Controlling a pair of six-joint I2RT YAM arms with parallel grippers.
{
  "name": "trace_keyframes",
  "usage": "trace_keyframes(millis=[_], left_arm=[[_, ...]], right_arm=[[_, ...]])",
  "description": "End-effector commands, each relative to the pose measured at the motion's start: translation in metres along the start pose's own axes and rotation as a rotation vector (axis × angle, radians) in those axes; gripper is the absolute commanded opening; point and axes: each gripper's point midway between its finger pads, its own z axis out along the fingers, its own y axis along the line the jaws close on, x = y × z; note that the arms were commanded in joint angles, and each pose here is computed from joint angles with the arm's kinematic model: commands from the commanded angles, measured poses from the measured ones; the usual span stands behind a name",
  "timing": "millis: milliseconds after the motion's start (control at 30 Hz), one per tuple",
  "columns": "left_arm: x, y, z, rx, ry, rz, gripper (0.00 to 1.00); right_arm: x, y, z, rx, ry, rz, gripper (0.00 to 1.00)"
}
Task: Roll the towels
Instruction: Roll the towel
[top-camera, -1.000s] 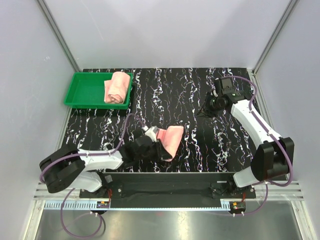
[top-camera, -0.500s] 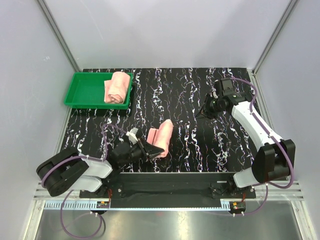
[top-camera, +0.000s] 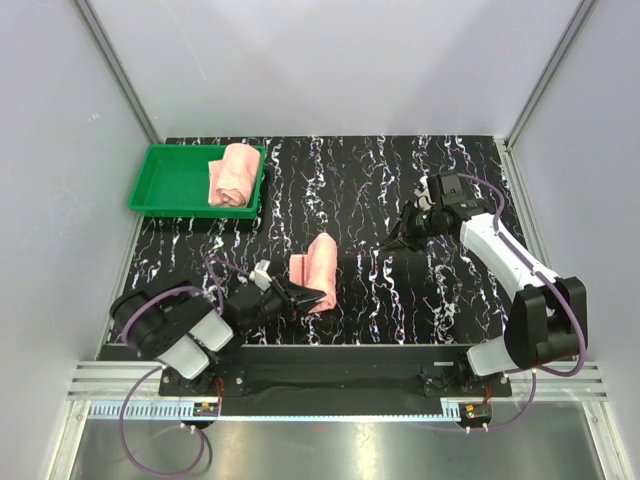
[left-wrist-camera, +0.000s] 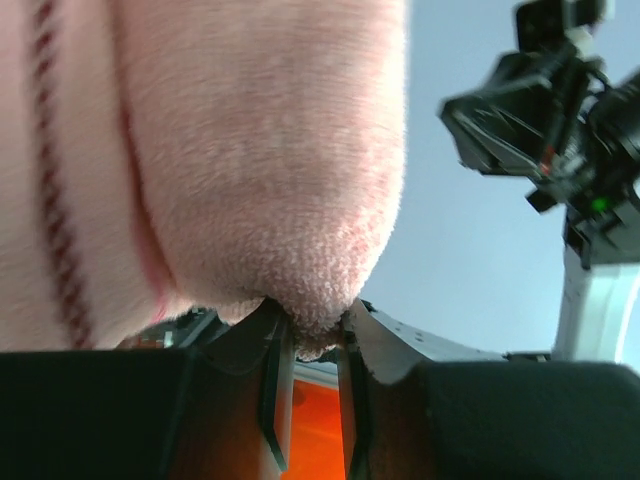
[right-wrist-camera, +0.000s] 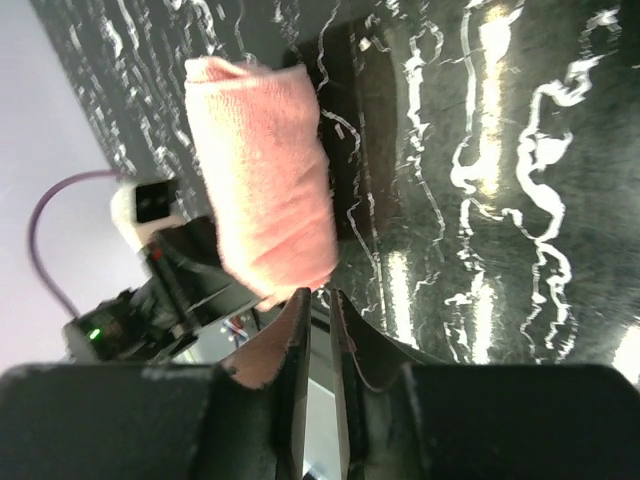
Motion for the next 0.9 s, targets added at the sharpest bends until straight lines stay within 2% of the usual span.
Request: trace_keyframes(millis=[0,167,233,267,300,333,367,467,667,767,867], left_arm=[[0.003,-0.011,-0.039,0.133,-0.012,-0.014,0.00],[-0.007,-0.005,-0.048,0.119,-0.081,-0.009,0.00],[-0.012,-0.003,-0.054,0.121,-0.115,-0.021,0.00],[-0.015,0.002,-0.053,0.098,-0.135,-0.033,0.00],[-0.017,0.002,-0.053,0.100,-0.150,-0.041,0.00],[-0.016,0.000,-0.053,0.105,-0.147,-0.048,0.00],[-0.018,0.002,-0.053,0.097,-0.156,-0.061,0.00],[-0.020,0.003,-0.052,0.094,-0.163,-0.088,0.00],[-0.020,0.009,-0.051,0.070,-0.163,-0.117,0.00],[-0.021,0.011,-0.051,0.063,-0.166,-0.105,0.00],[-0.020,0.014,-0.050,0.049,-0.163,-0.096,0.00]], right_arm=[[0.001,0.021,-0.001,-0.134,0.006,-0.015,0.21],[0.009,0.022,0.012,-0.169,0.040,-0.030,0.25],[0.015,0.026,0.022,-0.188,0.066,-0.050,0.31],[0.024,0.032,0.028,-0.201,0.093,-0.074,0.34],[0.025,0.038,0.033,-0.242,0.097,-0.086,0.45],[0.029,0.044,0.037,-0.272,0.109,-0.094,0.45],[0.033,0.049,0.040,-0.305,0.120,-0.102,0.55],[0.036,0.057,0.053,-0.390,0.126,-0.113,0.64],[0.047,0.069,0.100,-0.370,0.177,-0.160,0.60],[0.043,0.071,0.119,-0.324,0.161,-0.140,0.55],[0.033,0.077,0.125,-0.311,0.125,-0.137,0.55]])
